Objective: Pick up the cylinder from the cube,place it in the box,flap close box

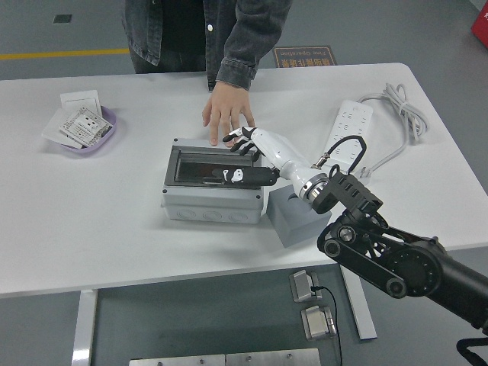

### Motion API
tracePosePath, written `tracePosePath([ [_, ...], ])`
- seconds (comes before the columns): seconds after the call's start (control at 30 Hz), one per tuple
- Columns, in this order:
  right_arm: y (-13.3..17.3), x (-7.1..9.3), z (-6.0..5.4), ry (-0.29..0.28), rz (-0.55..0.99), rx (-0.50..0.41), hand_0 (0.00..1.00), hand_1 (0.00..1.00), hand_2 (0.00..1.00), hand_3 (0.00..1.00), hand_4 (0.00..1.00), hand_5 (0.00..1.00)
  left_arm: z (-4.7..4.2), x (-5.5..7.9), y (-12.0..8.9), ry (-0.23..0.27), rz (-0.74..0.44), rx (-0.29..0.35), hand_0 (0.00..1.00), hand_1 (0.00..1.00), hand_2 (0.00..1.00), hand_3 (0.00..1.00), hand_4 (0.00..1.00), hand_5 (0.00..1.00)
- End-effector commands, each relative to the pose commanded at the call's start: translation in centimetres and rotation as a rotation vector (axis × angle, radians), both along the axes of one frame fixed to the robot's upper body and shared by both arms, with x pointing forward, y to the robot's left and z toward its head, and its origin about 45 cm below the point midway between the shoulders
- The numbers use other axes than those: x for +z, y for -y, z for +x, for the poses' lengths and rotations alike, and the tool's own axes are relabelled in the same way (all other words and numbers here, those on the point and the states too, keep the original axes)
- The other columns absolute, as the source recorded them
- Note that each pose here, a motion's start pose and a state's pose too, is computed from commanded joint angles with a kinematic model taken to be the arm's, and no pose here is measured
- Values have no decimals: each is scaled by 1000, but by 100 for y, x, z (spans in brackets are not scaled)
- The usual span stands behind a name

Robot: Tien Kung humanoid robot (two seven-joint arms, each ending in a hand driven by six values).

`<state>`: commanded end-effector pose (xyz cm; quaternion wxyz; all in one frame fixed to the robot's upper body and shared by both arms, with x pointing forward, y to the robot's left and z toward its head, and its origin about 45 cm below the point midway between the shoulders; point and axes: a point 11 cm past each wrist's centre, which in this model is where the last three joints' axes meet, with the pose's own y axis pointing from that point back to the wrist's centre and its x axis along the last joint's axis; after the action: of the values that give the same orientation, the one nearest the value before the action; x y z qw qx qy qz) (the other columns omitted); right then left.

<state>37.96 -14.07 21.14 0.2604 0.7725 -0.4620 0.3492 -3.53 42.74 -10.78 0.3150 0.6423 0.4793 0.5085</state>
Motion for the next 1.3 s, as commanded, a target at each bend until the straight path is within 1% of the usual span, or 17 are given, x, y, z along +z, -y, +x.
tracePosePath([
  [0.07,86,45,9,15,8,-23,456,585,631,735,908,529,-16,6,-16,-2,3,3,608,657,564,594,643,380],
  [0.2,305,98,-29,35,33,-74,455,578,626,736,907,529,-52,19,-51,-6,10,10,608,657,564,594,643,380],
  [0.3,540,164,-83,57,78,-121,455,578,626,736,907,529,-85,25,-65,-7,14,19,608,657,564,594,643,380],
  [0.4,850,203,-123,78,148,-187,454,580,626,736,907,529,-124,27,-66,-10,15,29,608,657,564,594,644,380],
  [0.53,1336,169,-199,102,268,-316,458,575,625,732,907,532,-174,30,-69,-12,18,44,608,657,563,594,643,379],
  [0.6,1512,134,-246,108,337,-372,458,575,625,732,907,532,-200,33,-77,-13,20,50,608,657,563,594,643,379],
  [0.7,1753,56,-346,114,459,-453,458,575,625,732,907,532,-251,39,-89,-15,24,61,608,657,563,594,643,379],
  [0.73,1825,23,-383,115,510,-482,567,575,623,725,920,576,-277,42,-94,-15,26,67,608,657,563,594,643,380],
  [0.8,1960,-35,-453,121,602,-533,567,575,623,725,920,576,-324,47,-104,-11,30,82,608,657,563,594,643,380],
  [0.87,2067,-56,-494,131,685,-566,567,575,623,725,920,576,-361,49,-112,-1,31,96,608,657,563,594,643,380],
  [0.9,2122,-56,-510,138,734,-579,567,575,623,725,920,576,-380,49,-115,6,32,103,608,657,563,594,643,380],
  [0.93,2167,-49,-522,147,772,-588,677,638,660,736,977,823,-393,49,-117,11,32,107,608,657,563,595,644,381],
  [1.0,2253,-22,-543,167,865,-596,677,638,660,736,977,823,-421,46,-117,26,31,113,608,657,563,595,644,381],
  [1.07,2299,-2,-558,173,953,-593,677,638,660,736,977,823,-432,40,-111,39,30,116,608,657,563,595,644,381],
  [1.1,2311,4,-563,172,997,-589,677,638,660,736,977,823,-431,37,-106,45,29,119,608,657,563,595,644,381],
  [1.13,2311,10,-565,168,1036,-581,741,711,724,751,991,870,-427,34,-100,48,29,120,608,658,564,594,644,382],
  [1.3,2273,43,-568,132,1217,-537,741,711,724,751,991,870,-387,18,-67,59,23,123,608,658,564,594,644,382],
])
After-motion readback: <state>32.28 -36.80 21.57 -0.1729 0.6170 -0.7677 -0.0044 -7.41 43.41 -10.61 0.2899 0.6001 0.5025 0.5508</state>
